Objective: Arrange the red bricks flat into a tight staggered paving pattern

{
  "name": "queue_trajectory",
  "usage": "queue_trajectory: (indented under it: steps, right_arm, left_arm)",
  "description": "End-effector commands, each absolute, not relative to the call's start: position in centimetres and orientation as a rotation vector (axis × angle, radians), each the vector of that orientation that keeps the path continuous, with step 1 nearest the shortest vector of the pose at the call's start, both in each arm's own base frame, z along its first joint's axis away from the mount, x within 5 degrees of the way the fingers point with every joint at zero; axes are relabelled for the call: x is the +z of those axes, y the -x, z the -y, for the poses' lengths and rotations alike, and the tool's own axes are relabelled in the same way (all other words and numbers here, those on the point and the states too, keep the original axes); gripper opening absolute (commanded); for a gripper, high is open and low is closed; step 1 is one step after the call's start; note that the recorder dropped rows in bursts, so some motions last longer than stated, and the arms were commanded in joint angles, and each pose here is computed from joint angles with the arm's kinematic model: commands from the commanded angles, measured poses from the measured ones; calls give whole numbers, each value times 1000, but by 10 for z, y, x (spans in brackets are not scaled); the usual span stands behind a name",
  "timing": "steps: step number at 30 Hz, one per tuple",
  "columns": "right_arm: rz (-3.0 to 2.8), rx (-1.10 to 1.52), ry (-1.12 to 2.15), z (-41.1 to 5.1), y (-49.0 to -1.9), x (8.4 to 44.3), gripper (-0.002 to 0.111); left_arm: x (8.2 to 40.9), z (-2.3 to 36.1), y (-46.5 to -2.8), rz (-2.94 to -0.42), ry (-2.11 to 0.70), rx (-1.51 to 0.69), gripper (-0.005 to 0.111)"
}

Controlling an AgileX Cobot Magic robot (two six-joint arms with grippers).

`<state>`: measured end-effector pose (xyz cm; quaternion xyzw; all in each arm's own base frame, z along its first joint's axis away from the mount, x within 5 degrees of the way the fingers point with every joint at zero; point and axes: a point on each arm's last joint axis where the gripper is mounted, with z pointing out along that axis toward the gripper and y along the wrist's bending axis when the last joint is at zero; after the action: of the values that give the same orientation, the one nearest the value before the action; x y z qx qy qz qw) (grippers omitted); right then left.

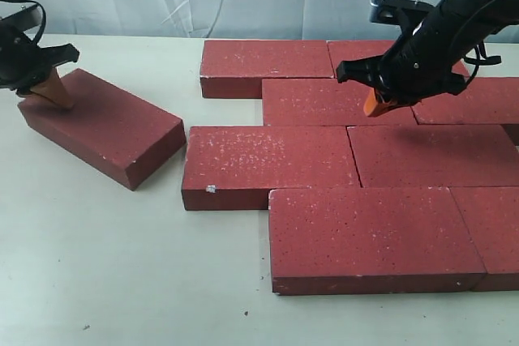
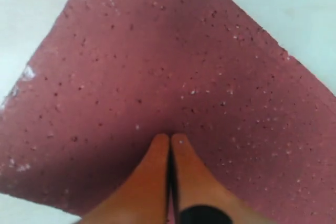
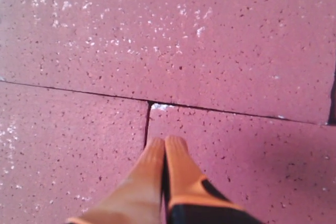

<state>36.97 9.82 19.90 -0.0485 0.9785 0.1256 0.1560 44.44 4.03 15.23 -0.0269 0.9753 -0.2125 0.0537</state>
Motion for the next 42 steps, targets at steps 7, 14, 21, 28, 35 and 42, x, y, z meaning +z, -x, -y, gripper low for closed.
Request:
queue_trajectory:
  steps: [7,14,21,28,35,42]
  right_arm:
    - [-2704,447,263,-103,-366,221,-1]
    - [-2564,631,399,-144,-351,249,-1]
    - [-2564,724,640,-218,-316,238,-1]
    - [-2589,833,818,-298,-294,220,-1]
    - [-2669,823,1051,-368,-291,195,-1]
    - [-2733,656,1037,-381,-309,165,-1]
  left_arm:
    - [176,-25,-439,-2897,-42,-846,0]
    - [208,-43,-452,-2701,-34,-628,0]
    - [196,-60,-460,-2692,74,-431,0]
    - [192,-77,-466,-2635,164,-302,0]
    - [166,-89,-468,-2669,206,-292,0]
    - [145,-88,-471,-2696,250,-346,0]
